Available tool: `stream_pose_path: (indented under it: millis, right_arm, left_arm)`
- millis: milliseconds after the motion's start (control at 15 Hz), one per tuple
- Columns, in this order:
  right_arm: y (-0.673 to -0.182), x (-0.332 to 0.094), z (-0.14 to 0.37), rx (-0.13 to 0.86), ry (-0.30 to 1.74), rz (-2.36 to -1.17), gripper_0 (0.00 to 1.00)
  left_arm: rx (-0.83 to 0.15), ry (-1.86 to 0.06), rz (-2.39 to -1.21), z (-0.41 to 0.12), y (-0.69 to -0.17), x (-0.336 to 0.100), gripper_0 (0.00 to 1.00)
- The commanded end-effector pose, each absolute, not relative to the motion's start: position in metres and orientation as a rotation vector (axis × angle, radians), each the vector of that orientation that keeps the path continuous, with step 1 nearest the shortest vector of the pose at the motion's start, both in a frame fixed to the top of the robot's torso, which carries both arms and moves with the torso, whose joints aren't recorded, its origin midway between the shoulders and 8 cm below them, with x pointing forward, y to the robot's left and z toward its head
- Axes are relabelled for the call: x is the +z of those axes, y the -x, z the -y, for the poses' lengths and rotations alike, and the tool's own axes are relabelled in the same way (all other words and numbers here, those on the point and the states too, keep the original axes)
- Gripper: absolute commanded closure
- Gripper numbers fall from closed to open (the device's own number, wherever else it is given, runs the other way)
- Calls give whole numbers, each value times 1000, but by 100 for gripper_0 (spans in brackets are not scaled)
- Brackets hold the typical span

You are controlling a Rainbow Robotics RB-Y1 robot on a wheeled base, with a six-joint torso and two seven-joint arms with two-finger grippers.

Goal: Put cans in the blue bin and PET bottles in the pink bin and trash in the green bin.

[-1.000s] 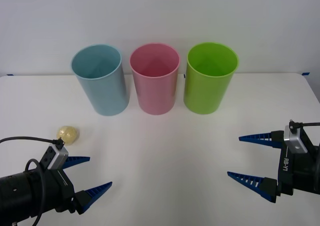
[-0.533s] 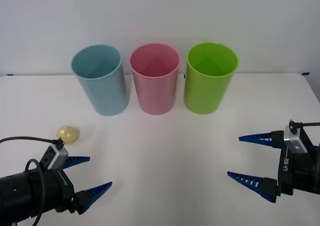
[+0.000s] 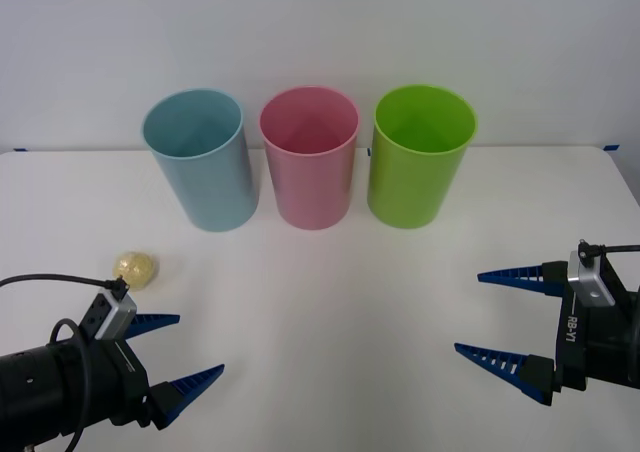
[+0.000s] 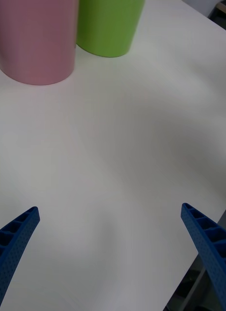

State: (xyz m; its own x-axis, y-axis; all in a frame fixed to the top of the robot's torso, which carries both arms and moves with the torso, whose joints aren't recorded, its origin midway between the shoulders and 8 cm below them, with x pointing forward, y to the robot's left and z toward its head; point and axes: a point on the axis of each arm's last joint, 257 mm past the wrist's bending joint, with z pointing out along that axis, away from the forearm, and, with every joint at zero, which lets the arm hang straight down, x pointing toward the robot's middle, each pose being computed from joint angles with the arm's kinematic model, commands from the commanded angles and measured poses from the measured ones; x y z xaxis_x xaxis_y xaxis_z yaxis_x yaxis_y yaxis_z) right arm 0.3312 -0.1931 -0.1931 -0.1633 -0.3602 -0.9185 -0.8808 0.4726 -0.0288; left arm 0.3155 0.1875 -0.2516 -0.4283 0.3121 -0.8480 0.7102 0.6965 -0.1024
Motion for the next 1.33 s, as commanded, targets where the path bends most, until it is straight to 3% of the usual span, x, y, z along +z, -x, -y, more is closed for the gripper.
stream_pose_path:
  millis: [67, 533, 867, 1333]
  right_arm:
    - [-331, -193, 193, 664, 1063, -1740, 0]
    - [-331, -193, 193, 664, 1063, -1740, 0]
    - [-331, -193, 193, 664, 1063, -1740, 0]
    - [-331, -193, 193, 664, 1063, -1740, 0]
  left_arm:
    - [-576, -782, -2042, -188, -311, -258, 0]
    - [-508, -659, -2058, -197, -336, -249, 0]
    - [-424, -475, -2200, -237, -364, -244, 0]
    - [-230, -444, -2317, -313, -388, -227, 0]
